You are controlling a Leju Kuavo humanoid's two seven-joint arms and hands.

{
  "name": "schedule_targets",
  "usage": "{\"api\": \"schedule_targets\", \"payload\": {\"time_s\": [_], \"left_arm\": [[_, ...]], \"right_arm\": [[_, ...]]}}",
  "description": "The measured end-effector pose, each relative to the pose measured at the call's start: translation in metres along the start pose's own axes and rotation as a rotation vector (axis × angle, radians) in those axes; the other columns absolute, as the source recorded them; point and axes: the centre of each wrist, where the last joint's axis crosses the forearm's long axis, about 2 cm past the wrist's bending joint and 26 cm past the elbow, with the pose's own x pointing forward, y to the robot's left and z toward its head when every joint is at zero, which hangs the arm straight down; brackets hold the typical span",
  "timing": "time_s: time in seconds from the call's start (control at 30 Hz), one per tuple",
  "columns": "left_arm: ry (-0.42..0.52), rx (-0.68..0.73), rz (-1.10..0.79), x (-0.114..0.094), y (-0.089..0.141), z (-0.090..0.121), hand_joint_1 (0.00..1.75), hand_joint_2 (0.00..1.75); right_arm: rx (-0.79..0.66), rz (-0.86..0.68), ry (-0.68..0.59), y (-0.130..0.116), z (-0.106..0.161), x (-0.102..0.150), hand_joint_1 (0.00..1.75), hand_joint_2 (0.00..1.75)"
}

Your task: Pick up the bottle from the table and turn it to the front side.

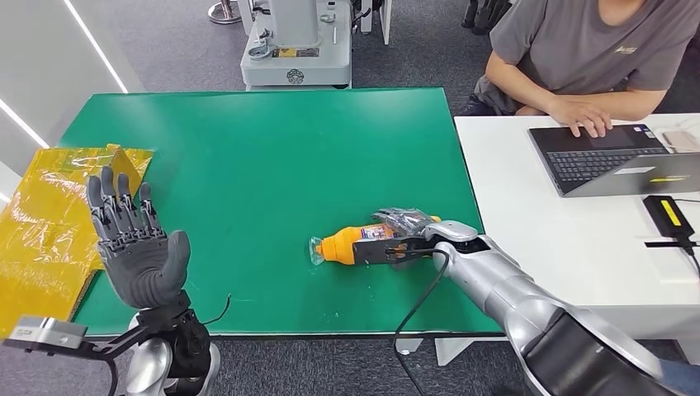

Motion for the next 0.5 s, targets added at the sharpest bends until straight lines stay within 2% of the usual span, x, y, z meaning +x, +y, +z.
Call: {"api": "schedule_targets", "payload": {"time_s": [0.1,0.5], "left_arm": [[-0.001,0.000,0.004,0.0002,-0.0017,-0.0016,0.00,1.75],[-0.006,0.008,0.007,0.0004,-0.0031,-0.0043,0.00,1.75]], "right_arm": [[0.002,0.002,0.003,-0.0006,0.0000,0.0002,1.74,1.75],[-0.033,0.033,0.006,-0.0022,-0.0002,0.0010,1.75,1.75]]}}
